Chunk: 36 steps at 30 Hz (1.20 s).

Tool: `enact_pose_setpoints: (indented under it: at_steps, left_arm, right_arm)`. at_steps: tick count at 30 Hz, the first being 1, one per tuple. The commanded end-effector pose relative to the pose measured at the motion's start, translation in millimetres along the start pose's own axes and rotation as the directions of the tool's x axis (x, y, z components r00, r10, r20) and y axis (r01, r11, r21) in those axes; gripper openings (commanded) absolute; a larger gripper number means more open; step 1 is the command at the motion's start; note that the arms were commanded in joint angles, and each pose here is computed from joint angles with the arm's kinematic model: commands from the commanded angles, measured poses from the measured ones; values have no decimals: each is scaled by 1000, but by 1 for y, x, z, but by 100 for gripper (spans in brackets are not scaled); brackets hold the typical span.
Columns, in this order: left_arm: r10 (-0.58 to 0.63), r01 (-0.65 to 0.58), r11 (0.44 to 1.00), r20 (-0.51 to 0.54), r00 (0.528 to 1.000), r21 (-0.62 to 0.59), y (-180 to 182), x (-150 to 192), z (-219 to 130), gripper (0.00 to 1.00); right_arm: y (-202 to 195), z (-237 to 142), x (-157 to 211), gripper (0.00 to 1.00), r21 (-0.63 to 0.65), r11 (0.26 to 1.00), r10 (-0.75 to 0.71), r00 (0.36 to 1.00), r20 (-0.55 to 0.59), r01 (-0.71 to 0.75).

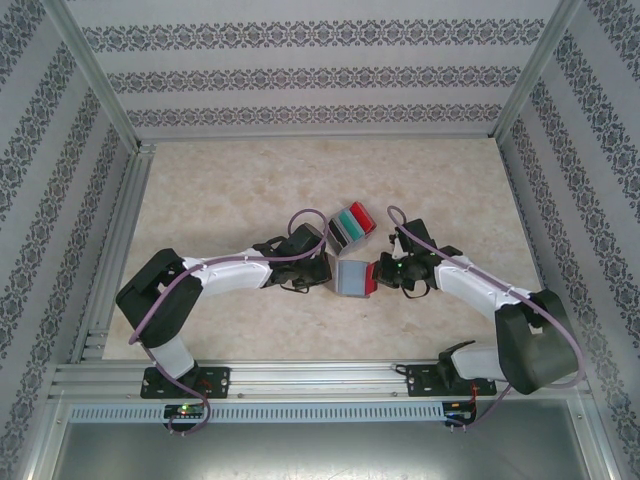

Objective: Put the credit cards into the card holder
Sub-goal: Open the card holder at the bottom-center of the table, then flip over the card slot in the card holder.

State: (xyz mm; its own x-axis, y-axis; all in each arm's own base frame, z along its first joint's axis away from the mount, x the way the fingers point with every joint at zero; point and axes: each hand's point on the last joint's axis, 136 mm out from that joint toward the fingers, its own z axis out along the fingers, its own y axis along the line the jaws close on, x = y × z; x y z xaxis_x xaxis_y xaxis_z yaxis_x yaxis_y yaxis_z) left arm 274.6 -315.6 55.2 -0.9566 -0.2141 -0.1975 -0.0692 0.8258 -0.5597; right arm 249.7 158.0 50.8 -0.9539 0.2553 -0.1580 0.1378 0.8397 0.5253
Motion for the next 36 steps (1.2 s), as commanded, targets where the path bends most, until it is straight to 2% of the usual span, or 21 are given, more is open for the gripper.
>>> enact_pose_setpoints:
  at_steps: [1,10,17,25,32,36]
  left_arm:
    - [-1,1,1000,-22,1000,-2,2,5,6,0]
    - [2,-2,1000,-43,999,0,6,10,9,0]
    - [-11,14,998,-51,999,59,-2,13,12,0]
    - [-75,82,988,-58,995,129,-6,21,16,0]
    - [-81,83,989,-21,997,126,-6,17,8,0]
    - [-50,49,985,-1,999,166,-18,12,0,0]
  right_arm:
    - [8,5,-3,0,-41,998,-42,999,-16,41]
    - [33,-10,-7,0,-112,989,-99,995,25,101]
    - [63,-9,-1,0,-185,973,-136,990,21,137]
    - [62,4,6,0,-195,976,-101,995,-9,97]
    - [49,-15,-5,0,-116,990,-74,997,33,77]
    - [37,-35,-14,0,-43,995,-82,991,109,87]
